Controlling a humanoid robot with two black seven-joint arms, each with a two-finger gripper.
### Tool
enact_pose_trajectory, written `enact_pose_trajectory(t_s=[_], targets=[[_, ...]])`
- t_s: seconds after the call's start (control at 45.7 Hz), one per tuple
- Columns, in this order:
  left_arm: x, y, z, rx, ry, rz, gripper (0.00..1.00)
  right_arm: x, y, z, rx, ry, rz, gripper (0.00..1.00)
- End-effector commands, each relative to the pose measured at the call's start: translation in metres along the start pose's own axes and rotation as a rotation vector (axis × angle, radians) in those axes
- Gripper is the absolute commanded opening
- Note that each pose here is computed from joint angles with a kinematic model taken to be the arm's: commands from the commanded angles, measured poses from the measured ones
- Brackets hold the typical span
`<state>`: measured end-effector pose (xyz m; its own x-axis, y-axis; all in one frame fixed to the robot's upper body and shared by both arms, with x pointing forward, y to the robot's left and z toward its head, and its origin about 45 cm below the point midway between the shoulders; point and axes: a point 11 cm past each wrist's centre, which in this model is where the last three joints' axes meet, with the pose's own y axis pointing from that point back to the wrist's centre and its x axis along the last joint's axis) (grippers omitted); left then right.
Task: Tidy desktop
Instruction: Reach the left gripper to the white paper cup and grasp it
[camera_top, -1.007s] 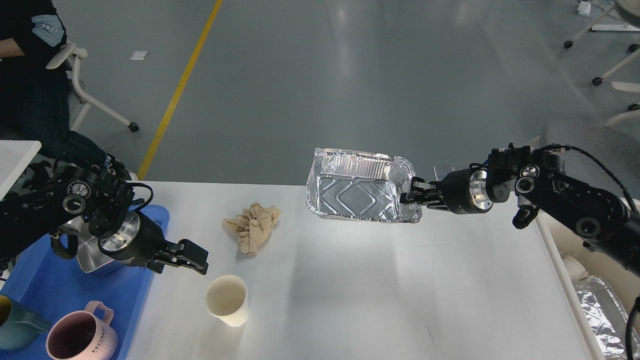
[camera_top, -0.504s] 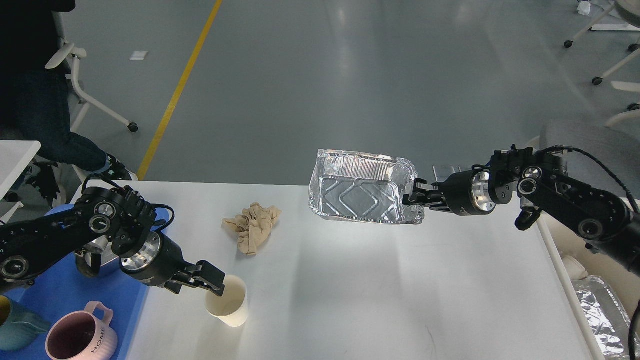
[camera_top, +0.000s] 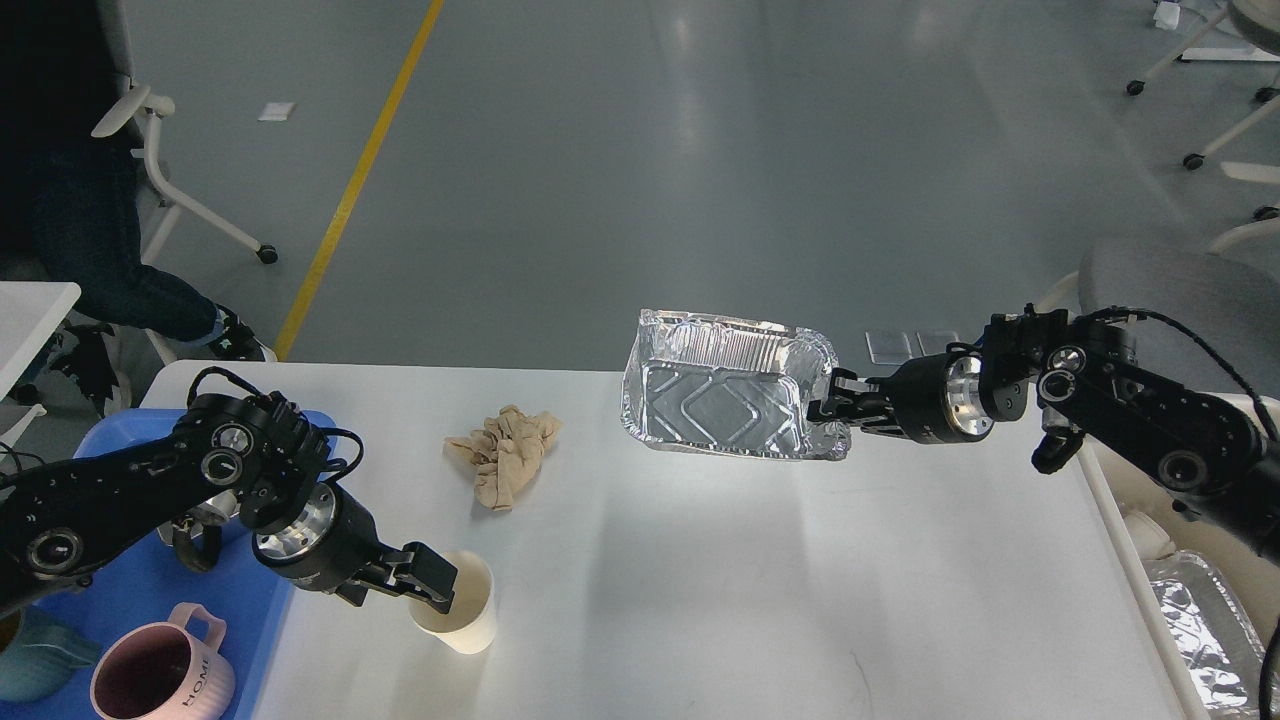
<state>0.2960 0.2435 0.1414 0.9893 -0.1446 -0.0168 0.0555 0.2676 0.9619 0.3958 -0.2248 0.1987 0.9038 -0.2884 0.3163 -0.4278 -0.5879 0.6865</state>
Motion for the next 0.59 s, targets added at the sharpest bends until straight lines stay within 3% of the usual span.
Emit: enact_pose_trajectory(t_s=[0.0, 0.11, 0.153, 0.175, 0.372, 0.416, 0.46, 0.526, 0.548, 0.569], targets=[[0.0, -0.002, -0.003, 0.024, -0.003, -0.001, 0.97, -0.001, -0.001, 0.002, -0.001, -0.003, -0.002, 0.0], [0.0, -0.007, -0.003, 0.052, -0.018, 0.002, 0.9, -0.002, 0.0, 0.002, 0.004, -0.009, -0.001, 0.0], [-0.001, -0.01, -0.003, 0.063, -0.027, 0.001, 0.83, -0.002, 0.0, 0.003, 0.005, -0.013, 0.0, 0.0], [0.0, -0.011, -0.003, 0.075, -0.037, 0.003, 0.74, -0.004, -0.001, 0.005, 0.005, -0.019, -0.002, 0.0], [0.0, -0.015, -0.004, 0.094, -0.04, 0.002, 0.52, -0.002, 0.004, 0.01, -0.005, -0.022, 0.005, 0.0], [0.0, -0.015, -0.005, 0.105, -0.04, 0.001, 0.42, -0.002, 0.005, 0.011, -0.007, -0.022, 0.005, 0.0], [0.0, -0.017, -0.005, 0.108, -0.044, 0.001, 0.23, -0.002, 0.005, 0.012, -0.008, -0.024, 0.006, 0.0], [-0.001, -0.022, -0.005, 0.116, -0.047, -0.003, 0.22, -0.004, 0.005, 0.014, -0.011, -0.027, 0.004, 0.0], [-0.002, -0.023, -0.005, 0.123, -0.05, -0.005, 0.18, -0.003, 0.006, 0.014, -0.012, -0.027, 0.005, 0.0], [-0.002, -0.023, -0.006, 0.129, -0.053, -0.003, 0.06, -0.003, 0.006, 0.014, -0.012, -0.027, 0.005, 0.0]])
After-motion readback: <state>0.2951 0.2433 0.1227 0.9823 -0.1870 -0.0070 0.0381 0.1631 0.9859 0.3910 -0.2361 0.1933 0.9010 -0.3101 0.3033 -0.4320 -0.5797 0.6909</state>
